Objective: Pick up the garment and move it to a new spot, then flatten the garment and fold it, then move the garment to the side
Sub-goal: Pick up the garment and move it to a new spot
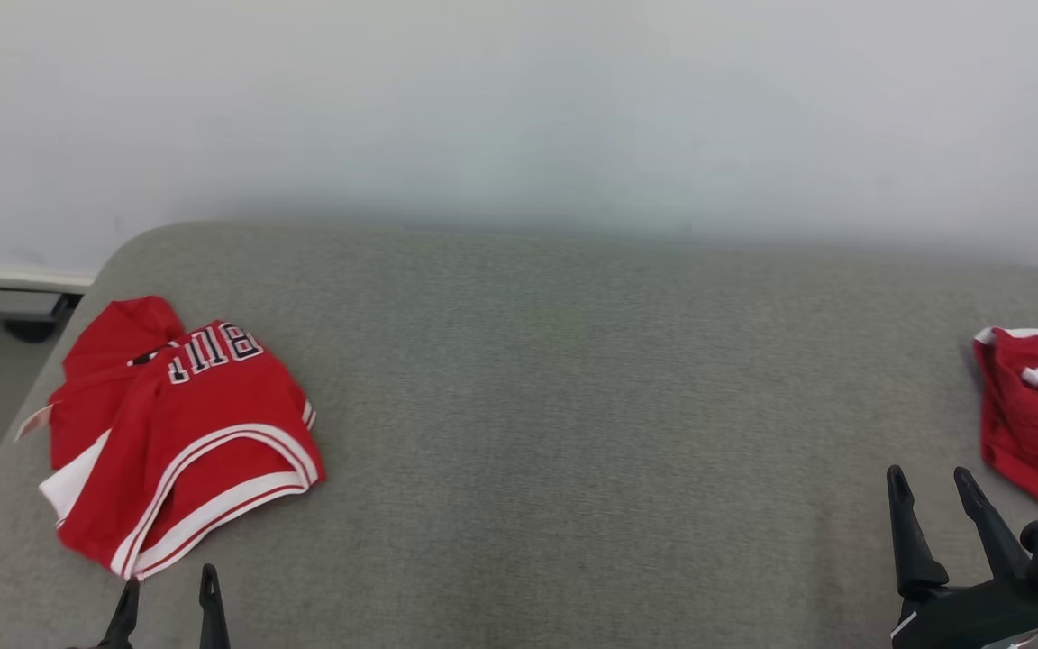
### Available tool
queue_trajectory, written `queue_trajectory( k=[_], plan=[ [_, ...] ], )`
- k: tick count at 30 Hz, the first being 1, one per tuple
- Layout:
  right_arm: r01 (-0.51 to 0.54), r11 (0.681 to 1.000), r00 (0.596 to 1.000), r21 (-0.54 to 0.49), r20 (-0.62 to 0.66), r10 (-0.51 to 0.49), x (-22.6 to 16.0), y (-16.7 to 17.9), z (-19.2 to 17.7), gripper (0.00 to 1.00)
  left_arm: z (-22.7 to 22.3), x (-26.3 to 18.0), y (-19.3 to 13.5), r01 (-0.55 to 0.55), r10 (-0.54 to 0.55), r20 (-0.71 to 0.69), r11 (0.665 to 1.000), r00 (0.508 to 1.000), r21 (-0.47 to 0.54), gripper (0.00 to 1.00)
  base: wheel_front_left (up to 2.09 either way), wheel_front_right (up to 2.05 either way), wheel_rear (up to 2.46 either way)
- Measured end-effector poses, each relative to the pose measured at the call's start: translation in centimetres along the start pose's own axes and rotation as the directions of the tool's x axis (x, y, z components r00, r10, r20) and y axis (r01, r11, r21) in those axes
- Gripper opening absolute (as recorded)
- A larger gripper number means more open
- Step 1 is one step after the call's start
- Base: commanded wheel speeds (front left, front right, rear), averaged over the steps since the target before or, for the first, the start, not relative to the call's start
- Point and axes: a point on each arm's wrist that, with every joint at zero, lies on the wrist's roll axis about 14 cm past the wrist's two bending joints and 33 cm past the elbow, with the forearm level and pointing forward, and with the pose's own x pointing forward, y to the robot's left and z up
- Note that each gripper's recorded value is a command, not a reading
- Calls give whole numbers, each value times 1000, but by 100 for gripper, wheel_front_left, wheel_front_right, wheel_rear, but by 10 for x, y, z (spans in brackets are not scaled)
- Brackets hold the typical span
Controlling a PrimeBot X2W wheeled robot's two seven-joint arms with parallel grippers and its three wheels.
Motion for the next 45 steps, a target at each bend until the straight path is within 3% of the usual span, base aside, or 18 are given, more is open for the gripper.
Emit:
queue_trajectory(
  k=[15,30,45],
  plan=[
    [-202,979,978,-3,-48,202,30,74,-13,100,-5,-39,64,-198,198,-2,980,980,-10,100,0,0,0],
    [-405,914,912,5,-70,405,42,158,-18,100,-4,-82,117,-373,374,14,927,927,-27,100,0,0,0],
    [-422,907,902,1,-102,420,44,163,-28,100,-4,-88,121,-395,396,11,918,918,-32,100,0,0,0]
  ],
)
